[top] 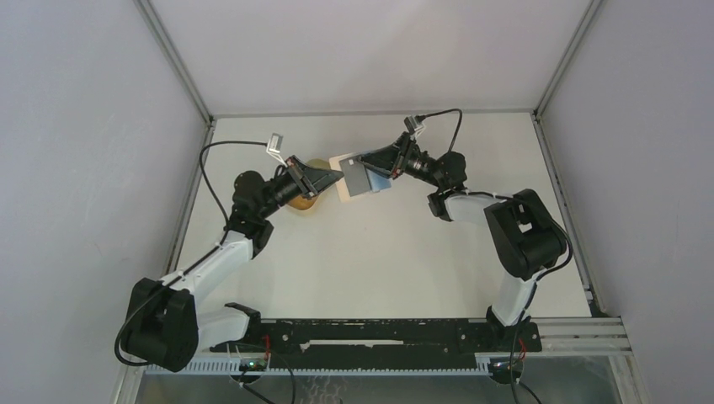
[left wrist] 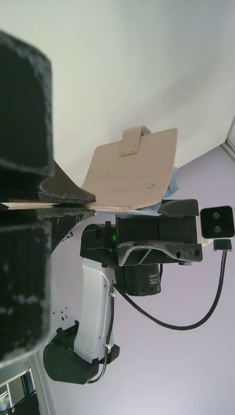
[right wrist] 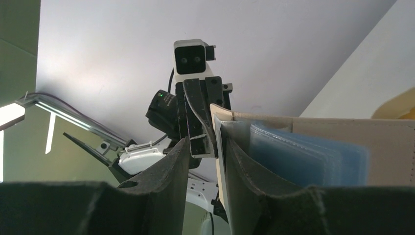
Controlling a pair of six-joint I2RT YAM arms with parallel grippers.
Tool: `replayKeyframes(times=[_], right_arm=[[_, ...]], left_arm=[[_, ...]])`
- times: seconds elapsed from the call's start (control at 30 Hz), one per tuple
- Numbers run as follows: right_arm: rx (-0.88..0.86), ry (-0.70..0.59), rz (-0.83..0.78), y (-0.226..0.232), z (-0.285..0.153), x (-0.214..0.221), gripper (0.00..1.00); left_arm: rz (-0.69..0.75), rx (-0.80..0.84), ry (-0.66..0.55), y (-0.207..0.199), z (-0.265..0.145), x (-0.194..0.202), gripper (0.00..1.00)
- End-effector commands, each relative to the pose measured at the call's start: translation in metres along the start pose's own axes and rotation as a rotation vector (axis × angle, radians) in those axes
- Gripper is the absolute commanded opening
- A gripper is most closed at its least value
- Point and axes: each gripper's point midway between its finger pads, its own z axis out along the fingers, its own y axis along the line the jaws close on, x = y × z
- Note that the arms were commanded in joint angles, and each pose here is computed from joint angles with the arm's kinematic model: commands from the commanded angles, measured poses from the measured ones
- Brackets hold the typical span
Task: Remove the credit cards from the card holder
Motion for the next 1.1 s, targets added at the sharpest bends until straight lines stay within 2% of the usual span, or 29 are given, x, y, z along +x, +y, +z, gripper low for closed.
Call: replayKeyframes(times=[0.0,0.27,0.57,1.07], right_arm=[[-0.017,0.064,-0.091,0.021,0.001,0.013,0.41],[0.053,0.18,-0.118,0.004,-0.003,0.037,0.41],[0.065,0.283,-0.116,0.003,0.013,0.062,0.4],[0.102,0.243,-0.139,0.014,-0.017,0.034,0.37]], left_arm=[[0.047,0.054,-0.034,-0.021,0.003,-0.018,0.0],[0.082,0.031,-0.062,-0.021,0.0,-0.025,0.0],[0.079,0.02,-0.069,-0.018,0.001,-0.027,0.0],[0.099,-0.044,-0.049,-0.003,-0.006,-0.023,0.0]])
